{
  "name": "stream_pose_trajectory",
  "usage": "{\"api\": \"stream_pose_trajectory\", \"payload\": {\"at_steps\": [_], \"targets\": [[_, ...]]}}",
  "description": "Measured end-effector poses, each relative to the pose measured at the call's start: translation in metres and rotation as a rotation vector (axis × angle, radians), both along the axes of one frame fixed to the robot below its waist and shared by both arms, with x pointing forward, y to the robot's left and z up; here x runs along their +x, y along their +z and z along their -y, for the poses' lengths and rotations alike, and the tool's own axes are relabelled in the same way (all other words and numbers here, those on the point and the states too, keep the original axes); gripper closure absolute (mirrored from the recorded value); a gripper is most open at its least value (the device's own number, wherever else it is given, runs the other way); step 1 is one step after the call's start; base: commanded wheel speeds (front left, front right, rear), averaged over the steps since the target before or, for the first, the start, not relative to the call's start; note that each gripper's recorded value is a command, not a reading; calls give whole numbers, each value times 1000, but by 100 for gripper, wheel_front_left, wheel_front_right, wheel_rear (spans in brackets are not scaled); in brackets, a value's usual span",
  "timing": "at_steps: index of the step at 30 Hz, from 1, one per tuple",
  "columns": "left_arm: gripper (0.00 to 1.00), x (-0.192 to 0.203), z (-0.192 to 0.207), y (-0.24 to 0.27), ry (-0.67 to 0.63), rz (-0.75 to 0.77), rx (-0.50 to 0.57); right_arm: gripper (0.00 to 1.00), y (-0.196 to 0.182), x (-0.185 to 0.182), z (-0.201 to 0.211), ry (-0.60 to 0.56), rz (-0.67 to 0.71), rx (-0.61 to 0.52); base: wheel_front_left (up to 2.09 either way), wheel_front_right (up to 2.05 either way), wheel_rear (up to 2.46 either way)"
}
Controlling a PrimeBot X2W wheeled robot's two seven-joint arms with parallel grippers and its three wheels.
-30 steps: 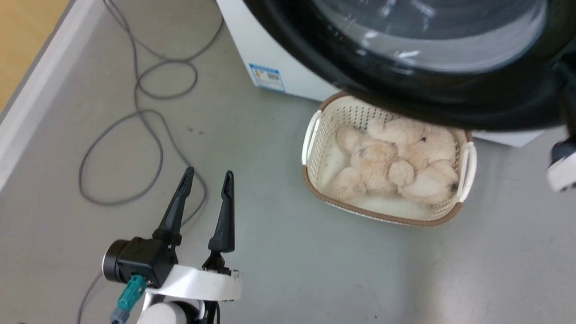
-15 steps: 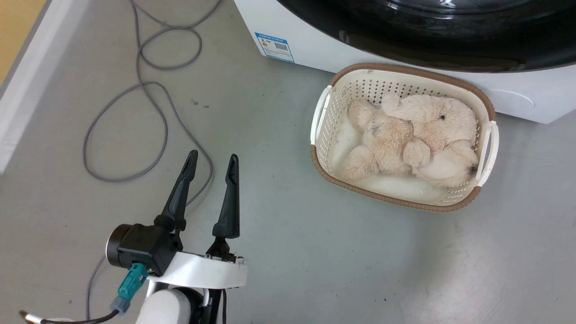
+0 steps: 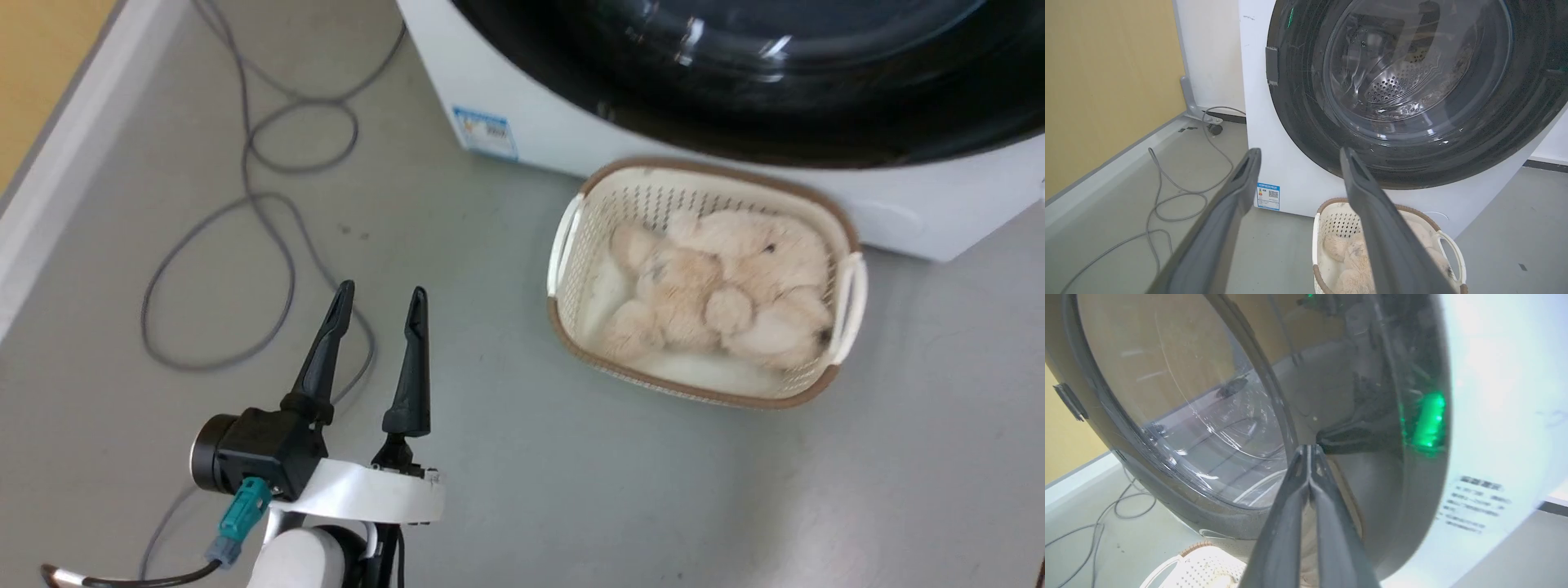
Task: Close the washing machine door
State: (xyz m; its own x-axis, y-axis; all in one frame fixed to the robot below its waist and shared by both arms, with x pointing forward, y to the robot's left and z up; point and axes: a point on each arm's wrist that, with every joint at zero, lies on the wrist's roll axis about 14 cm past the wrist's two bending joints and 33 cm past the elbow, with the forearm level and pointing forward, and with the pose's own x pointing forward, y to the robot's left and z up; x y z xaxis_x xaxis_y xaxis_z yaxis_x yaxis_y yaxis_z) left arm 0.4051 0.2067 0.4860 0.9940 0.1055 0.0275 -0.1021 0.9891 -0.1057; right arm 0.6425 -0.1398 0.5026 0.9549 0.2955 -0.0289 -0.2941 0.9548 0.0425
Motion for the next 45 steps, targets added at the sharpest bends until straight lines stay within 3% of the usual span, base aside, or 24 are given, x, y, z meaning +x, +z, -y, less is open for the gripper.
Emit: {"api": "stream_pose_trajectory", "payload": {"at_steps": [15, 22, 27, 32, 33, 34, 45], "targets": [[0, -33, 11, 15, -19, 29, 24, 100, 21, -126, 2, 26, 58, 22, 0, 0, 0], [0, -36, 36, 23, -99, 58, 8, 100, 34, -185, 30, -44, 115, 30, 0, 0, 0], [0, -40, 50, 26, -144, 68, 4, 100, 28, -229, 59, -163, 125, 63, 0, 0, 0], [0, -43, 61, 26, -177, 68, 4, 100, 24, -263, 62, -223, 138, 80, 0, 0, 0], [0, -44, 62, 25, -185, 66, 3, 59, 25, -268, 64, -239, 146, 84, 0, 0, 0], [0, -45, 64, 25, -190, 65, 3, 0, 27, -273, 66, -256, 155, 84, 0, 0, 0], [0, -54, 63, 26, -189, 69, 1, 0, 23, -301, 67, -307, 150, 78, 0, 0, 0]]}}
